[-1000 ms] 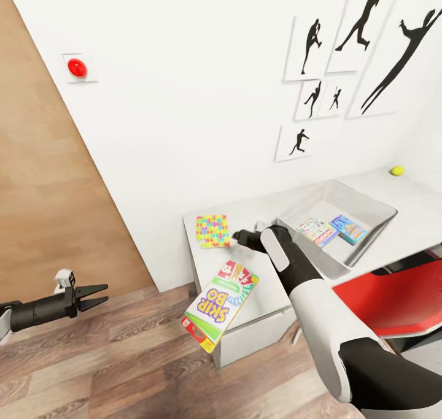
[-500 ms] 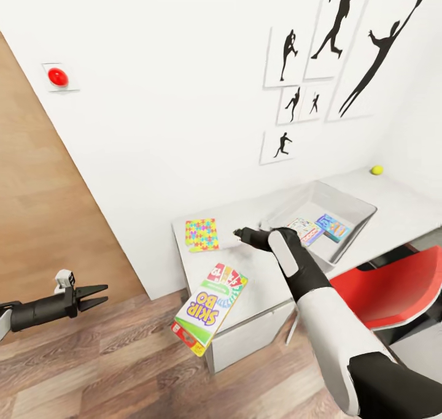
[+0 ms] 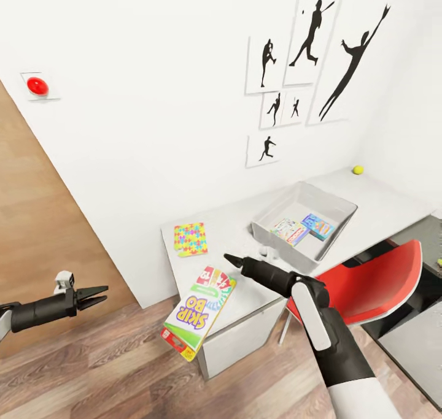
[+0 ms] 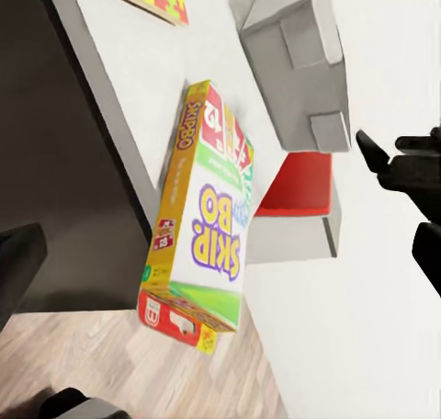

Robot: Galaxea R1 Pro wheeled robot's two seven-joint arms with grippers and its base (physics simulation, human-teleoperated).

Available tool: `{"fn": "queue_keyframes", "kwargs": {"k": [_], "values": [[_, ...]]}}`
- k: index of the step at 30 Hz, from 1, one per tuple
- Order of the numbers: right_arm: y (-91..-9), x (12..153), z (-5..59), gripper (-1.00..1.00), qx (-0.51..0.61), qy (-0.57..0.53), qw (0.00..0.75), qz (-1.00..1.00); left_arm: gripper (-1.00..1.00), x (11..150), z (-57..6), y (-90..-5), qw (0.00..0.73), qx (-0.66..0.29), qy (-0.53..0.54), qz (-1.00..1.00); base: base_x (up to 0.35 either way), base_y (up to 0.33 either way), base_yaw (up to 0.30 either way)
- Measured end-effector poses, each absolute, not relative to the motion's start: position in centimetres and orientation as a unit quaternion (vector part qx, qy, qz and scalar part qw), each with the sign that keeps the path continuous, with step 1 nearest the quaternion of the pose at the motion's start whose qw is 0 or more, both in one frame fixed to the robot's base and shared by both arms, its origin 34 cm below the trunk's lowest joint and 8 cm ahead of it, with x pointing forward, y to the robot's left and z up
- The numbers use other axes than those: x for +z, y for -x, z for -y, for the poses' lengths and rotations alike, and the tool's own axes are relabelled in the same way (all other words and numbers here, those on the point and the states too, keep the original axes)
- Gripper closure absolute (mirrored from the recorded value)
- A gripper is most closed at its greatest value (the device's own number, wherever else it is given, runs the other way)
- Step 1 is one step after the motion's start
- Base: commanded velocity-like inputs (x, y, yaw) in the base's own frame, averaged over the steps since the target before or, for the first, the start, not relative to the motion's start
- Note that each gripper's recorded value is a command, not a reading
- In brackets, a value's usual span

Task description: Put all the toys in the child's room - the three board games (two on the bed and one on the table), the two jigsaw puzzles on the table, and the tennis ball on the table - inside the toy box on the table in the child's room.

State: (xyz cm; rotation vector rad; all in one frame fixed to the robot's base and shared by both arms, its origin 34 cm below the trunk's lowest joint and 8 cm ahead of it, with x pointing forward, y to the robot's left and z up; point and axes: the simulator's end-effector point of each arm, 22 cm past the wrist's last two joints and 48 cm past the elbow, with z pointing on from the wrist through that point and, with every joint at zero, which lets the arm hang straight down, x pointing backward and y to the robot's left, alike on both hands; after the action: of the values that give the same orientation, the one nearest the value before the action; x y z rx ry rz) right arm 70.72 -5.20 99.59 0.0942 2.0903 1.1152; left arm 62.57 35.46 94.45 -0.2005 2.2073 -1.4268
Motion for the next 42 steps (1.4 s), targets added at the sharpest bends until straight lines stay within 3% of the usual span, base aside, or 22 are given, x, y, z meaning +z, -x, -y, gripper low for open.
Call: {"fn": "queue_keyframes", "kwargs": {"k": [12,29,42], "values": [[-66.3,103.8,3.1,-1.00,0.534,0.014,0.411,-0.739,-1.00,93.0,-36.2,-63.0,0.255,-0.479,0.076,-0.837,0.000,-0.008,-0.142],[-65.5,104.7,2.9,-1.00,0.544,0.023,0.420,-0.726,-1.00,92.9,-36.5,-63.3,0.270,-0.464,0.069,-0.841,0.000,-0.126,-0.046],[-65.5,104.4,3.0,-1.00,0.544,0.021,0.418,-0.727,-1.00,88.3,-40.0,-61.1,0.233,-0.432,0.152,-0.858,0.000,0.025,0.000]]}}
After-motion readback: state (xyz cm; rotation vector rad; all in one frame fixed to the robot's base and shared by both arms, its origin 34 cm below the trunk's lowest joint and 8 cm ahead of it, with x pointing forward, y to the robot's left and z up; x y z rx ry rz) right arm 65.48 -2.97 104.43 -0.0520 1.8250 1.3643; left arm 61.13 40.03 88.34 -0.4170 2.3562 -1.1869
